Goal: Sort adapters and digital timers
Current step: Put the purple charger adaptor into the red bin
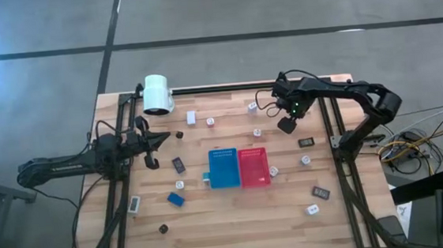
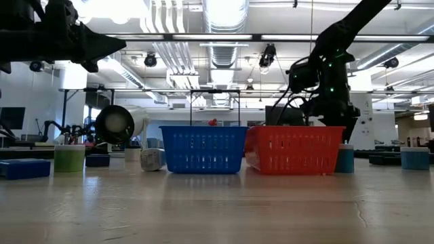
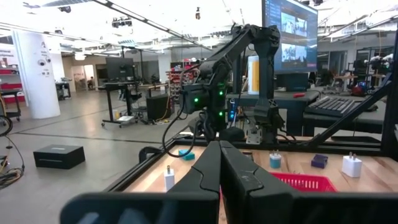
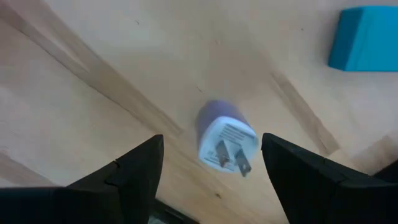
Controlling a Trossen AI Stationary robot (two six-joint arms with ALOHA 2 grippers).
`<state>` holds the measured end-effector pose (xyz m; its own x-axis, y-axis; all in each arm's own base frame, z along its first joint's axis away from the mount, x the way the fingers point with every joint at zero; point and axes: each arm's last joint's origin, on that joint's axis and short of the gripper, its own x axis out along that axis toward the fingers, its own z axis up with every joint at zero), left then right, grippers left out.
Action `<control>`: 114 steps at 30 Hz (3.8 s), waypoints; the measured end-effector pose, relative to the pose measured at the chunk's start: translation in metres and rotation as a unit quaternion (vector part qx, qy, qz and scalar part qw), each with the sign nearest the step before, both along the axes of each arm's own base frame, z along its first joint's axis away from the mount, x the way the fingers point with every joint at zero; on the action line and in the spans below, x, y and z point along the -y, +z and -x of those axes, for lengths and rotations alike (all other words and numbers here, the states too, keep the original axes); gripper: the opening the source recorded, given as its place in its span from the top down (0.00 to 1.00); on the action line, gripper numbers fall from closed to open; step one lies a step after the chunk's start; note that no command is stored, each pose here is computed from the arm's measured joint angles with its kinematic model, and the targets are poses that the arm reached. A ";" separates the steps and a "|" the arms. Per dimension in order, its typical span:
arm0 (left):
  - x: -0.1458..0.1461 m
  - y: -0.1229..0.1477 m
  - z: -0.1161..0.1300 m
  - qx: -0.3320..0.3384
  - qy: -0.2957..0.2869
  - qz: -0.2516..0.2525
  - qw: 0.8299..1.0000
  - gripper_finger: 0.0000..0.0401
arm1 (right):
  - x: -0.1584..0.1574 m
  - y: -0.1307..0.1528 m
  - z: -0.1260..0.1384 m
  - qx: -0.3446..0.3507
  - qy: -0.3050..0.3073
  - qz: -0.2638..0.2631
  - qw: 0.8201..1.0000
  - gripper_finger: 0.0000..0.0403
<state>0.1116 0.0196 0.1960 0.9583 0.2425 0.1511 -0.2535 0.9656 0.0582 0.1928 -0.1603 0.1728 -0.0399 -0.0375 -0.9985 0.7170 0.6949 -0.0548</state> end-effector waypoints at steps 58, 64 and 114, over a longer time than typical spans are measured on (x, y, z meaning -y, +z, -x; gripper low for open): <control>0.000 0.000 0.000 0.002 -0.001 0.008 1.000 0.99 | -0.029 0.054 -0.008 0.301 0.110 0.101 0.942 0.67; 0.000 0.000 0.000 0.004 -0.002 0.012 1.000 0.99 | -0.060 0.081 0.005 0.438 0.165 0.171 0.867 0.68; 0.000 0.000 0.000 -0.003 0.002 -0.013 1.000 0.99 | -0.114 0.006 0.075 0.660 0.219 0.348 0.629 0.67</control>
